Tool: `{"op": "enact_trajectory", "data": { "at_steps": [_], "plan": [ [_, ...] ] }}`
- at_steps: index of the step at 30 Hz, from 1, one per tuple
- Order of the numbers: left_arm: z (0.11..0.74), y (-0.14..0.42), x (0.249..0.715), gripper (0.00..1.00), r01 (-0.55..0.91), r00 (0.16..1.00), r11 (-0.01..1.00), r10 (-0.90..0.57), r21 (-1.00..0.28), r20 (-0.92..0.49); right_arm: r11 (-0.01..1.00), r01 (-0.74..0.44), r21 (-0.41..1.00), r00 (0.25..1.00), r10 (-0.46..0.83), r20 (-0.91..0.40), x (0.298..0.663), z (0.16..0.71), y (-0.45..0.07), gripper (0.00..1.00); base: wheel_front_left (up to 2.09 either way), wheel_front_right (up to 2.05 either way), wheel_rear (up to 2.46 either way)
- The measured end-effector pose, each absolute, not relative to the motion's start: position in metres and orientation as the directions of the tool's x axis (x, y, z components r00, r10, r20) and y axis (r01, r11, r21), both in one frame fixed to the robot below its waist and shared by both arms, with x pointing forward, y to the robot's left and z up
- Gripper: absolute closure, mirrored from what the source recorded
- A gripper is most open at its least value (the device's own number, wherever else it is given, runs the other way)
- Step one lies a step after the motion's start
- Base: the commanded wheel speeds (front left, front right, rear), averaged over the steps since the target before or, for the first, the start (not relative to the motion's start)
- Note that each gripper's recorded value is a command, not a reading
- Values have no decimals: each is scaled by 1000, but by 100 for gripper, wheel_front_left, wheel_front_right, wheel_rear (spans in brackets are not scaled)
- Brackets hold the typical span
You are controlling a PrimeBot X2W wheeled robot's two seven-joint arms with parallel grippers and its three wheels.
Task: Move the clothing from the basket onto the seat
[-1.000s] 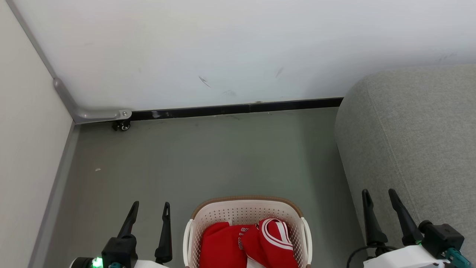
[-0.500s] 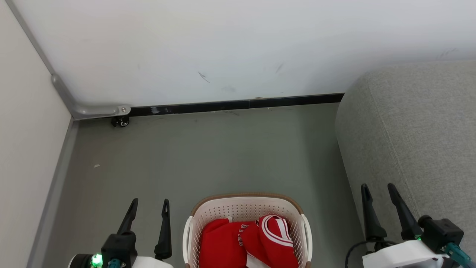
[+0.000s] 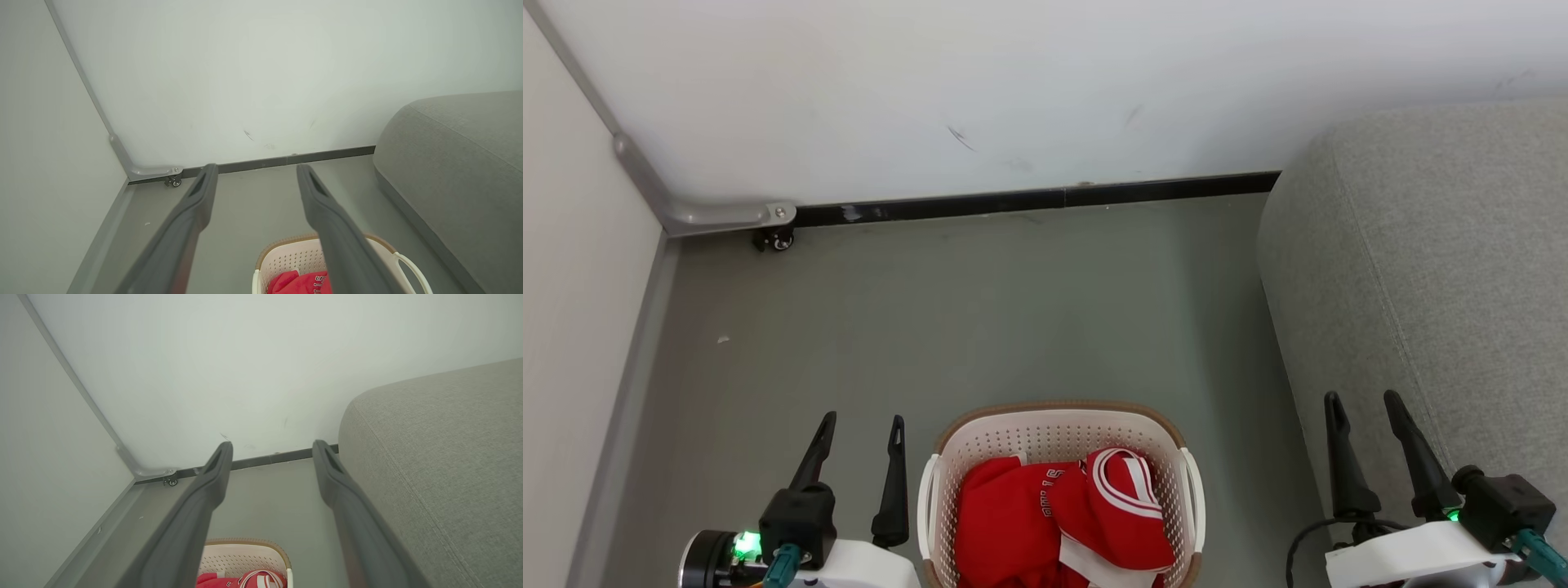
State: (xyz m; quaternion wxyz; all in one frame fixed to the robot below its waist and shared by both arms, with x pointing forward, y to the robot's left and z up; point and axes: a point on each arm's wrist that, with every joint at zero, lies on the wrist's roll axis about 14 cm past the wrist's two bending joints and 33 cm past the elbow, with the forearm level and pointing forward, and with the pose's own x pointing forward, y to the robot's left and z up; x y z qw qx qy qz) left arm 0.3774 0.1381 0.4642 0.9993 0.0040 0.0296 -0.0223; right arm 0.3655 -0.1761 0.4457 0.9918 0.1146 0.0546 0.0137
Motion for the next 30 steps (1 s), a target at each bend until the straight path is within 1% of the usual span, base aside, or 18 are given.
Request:
{"op": "enact_trajectory", "data": {
  "at_steps": [12,15,18,27,30],
  "plan": [
    [444,111,398,0,145,984,989,-141,27,-112,975,49,218,992,-23,-121,370,439,-197,0,0,0,0],
    [432,101,402,0,187,973,982,-181,27,-146,974,83,210,991,-58,-124,374,438,-209,0,0,0,0],
    [423,94,407,0,216,964,976,-207,34,-167,974,93,205,991,-72,-111,380,440,-214,0,0,0,0],
    [387,74,419,0,300,924,953,-283,30,-256,973,135,186,984,-108,-144,386,427,-227,0,0,0,0],
    [376,68,423,0,325,911,945,-303,34,-278,973,142,182,983,-117,-139,393,427,-230,0,0,0,0]
  ]
}}
